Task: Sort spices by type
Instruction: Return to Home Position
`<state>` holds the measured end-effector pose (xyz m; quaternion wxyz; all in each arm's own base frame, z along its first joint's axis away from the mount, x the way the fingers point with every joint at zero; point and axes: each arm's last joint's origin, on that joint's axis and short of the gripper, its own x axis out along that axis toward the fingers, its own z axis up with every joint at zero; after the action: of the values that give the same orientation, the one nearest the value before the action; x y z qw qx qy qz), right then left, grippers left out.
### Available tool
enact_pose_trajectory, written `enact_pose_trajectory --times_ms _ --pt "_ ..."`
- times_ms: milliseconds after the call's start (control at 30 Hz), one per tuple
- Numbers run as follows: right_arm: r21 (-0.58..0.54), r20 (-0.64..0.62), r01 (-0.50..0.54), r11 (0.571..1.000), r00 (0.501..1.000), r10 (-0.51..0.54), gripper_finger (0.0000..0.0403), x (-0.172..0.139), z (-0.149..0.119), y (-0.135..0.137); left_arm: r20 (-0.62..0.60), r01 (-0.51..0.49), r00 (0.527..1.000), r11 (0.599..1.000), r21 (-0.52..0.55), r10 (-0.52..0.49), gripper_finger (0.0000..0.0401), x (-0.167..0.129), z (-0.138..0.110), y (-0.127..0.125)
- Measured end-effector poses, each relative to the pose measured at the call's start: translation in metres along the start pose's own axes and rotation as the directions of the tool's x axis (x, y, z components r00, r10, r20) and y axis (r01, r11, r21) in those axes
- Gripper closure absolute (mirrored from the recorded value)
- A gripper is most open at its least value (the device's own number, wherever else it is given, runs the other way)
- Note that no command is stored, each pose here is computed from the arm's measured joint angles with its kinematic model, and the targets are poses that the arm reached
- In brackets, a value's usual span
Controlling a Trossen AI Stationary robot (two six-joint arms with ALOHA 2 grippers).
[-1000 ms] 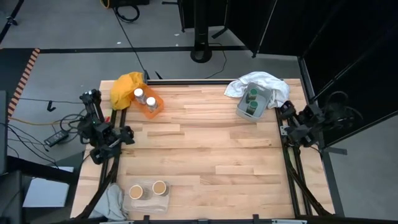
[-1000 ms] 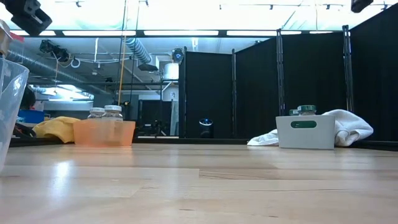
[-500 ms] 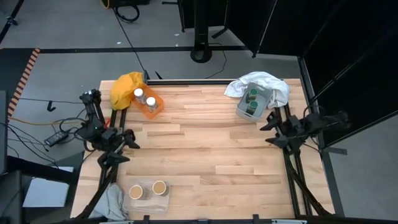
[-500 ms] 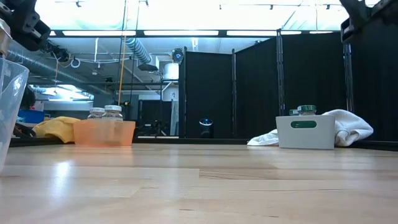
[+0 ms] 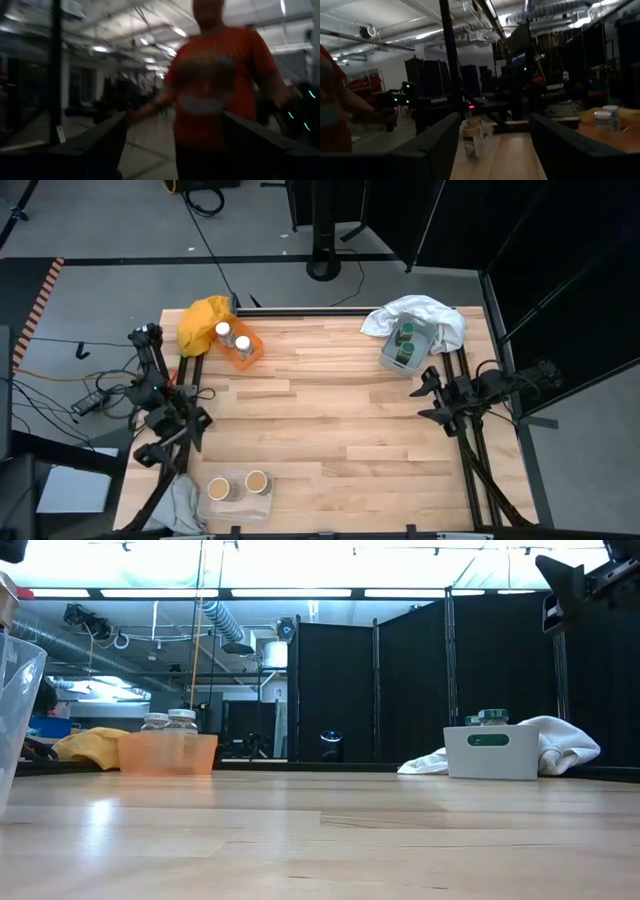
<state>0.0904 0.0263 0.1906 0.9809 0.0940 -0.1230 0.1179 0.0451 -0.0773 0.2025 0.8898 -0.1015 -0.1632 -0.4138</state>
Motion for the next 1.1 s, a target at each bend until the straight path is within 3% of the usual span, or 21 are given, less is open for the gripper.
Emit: enact_pose_trajectory --times_ms 167,400,533,733,967,1100 --pt "-0.052 -0.013 0.002 0.999 1.0 -0.002 0.0158 0.0 -0.001 0.0 -0.128 0.039 0.991 0.999 0.022 -0.036 0.008 -0.001 -0.013 -0.001" --pt "-0.053 -0.037 0.014 0.998 0.999 -0.016 0.0155 0.0 -0.004 -0.001 -0.158 0.042 0.987 0.999 0.03 -0.037 0.008 -0.001 -0.016 -0.001" --pt "-0.112 -0.057 0.051 0.992 0.997 -0.058 0.0156 0.0 -0.006 -0.002 -0.196 0.039 0.98 0.999 0.028 -0.033 0.008 -0.002 -0.019 -0.001" --pt "-0.135 -0.093 0.1 0.986 0.989 -0.113 0.0149 -0.001 -0.01 -0.004 -0.194 -0.009 0.981 0.998 0.066 0.022 0.008 -0.002 -0.019 0.0" --pt "-0.139 -0.119 0.103 0.985 0.986 -0.119 0.015 -0.001 -0.013 -0.005 -0.128 -0.086 0.985 0.969 0.231 0.118 0.008 -0.001 -0.013 0.004" --pt "-0.146 -0.118 0.107 0.983 0.985 -0.125 0.015 -0.001 -0.013 -0.005 -0.112 -0.092 0.987 0.972 0.216 0.119 0.008 0.0 -0.012 0.008"
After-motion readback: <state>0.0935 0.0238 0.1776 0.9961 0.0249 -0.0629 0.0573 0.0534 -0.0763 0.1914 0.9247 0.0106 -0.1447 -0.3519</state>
